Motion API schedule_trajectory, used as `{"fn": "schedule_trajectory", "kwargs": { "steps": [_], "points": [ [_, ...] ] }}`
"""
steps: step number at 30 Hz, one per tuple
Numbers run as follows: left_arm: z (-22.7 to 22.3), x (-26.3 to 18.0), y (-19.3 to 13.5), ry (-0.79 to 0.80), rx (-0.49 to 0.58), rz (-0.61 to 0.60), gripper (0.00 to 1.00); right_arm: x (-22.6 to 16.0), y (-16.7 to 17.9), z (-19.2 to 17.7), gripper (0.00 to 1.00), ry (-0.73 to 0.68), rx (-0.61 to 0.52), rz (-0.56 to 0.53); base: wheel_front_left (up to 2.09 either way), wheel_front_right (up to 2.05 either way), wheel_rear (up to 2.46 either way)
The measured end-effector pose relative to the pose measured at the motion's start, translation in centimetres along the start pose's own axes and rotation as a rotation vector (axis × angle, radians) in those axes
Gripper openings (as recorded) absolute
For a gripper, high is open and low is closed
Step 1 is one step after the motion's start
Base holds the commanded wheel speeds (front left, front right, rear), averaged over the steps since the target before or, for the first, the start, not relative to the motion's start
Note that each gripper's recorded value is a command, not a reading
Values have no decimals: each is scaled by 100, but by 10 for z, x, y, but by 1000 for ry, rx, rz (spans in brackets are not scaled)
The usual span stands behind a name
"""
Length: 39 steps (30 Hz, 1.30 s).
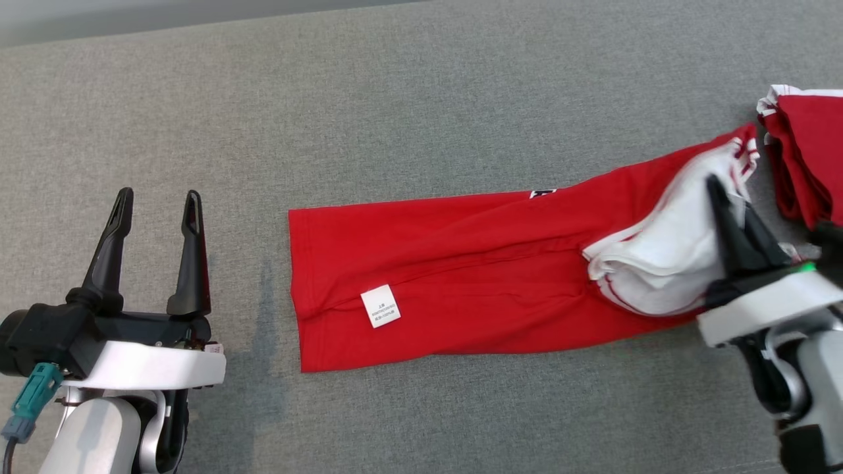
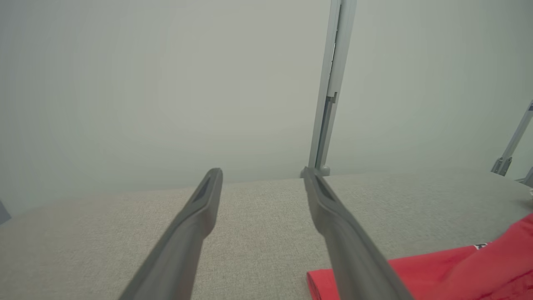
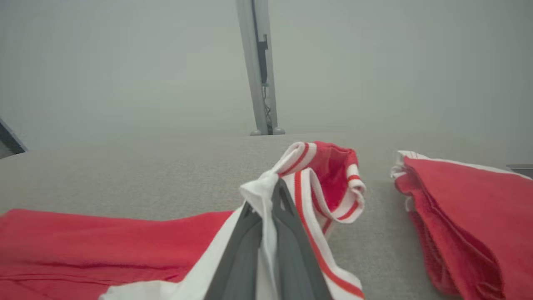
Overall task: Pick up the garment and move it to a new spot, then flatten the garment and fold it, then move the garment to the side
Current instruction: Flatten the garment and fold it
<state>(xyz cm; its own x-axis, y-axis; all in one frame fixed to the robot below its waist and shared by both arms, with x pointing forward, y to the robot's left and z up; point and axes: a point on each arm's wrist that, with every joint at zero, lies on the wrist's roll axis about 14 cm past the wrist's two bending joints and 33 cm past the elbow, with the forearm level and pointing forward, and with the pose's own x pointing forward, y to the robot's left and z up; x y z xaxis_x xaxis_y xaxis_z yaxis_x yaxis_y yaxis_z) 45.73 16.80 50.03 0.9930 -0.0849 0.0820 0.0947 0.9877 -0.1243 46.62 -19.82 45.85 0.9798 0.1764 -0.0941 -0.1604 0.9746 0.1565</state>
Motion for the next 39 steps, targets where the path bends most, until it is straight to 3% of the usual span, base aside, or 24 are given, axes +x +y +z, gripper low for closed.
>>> {"fn": "schedule_trajectory", "kwargs": {
  "steps": [8, 14, 21, 28, 29, 30, 31, 32, 39],
  "points": [
    [5, -2, -1, -9, 1, -5, 100, 18, 128, 46, 0, -100, 36, 305, 0, 0, 0],
    [4, -4, -3, -1, -12, -8, 100, 15, 228, 24, 0, -10, 75, 551, 0, 0, 0],
    [1, -6, 2, 6, -21, 11, 100, 9, 267, -41, 0, 175, 94, 655, 0, 0, 0],
    [-7, -8, 8, 26, -18, 27, 100, 7, 284, -56, 0, 205, 150, 707, 0, 0, 0],
    [-7, -8, 8, 28, -19, 26, 100, 7, 285, -56, 29, 203, 159, 712, 0, 0, 0],
    [-8, -8, 8, 28, -19, 26, 100, 6, 287, -55, 29, 201, 166, 718, 0, 0, 0],
    [-8, -8, 8, 30, -18, 26, 100, 5, 288, -55, 88, 201, 174, 722, 0, 0, 0],
    [-8, -7, 8, 28, -18, 24, 100, 5, 289, -53, 100, 194, 179, 726, 0, 0, 0],
    [-7, -4, 6, 21, -15, 15, 100, 7, 297, -16, 100, 60, 185, 761, 0, 0, 0]
  ]
}}
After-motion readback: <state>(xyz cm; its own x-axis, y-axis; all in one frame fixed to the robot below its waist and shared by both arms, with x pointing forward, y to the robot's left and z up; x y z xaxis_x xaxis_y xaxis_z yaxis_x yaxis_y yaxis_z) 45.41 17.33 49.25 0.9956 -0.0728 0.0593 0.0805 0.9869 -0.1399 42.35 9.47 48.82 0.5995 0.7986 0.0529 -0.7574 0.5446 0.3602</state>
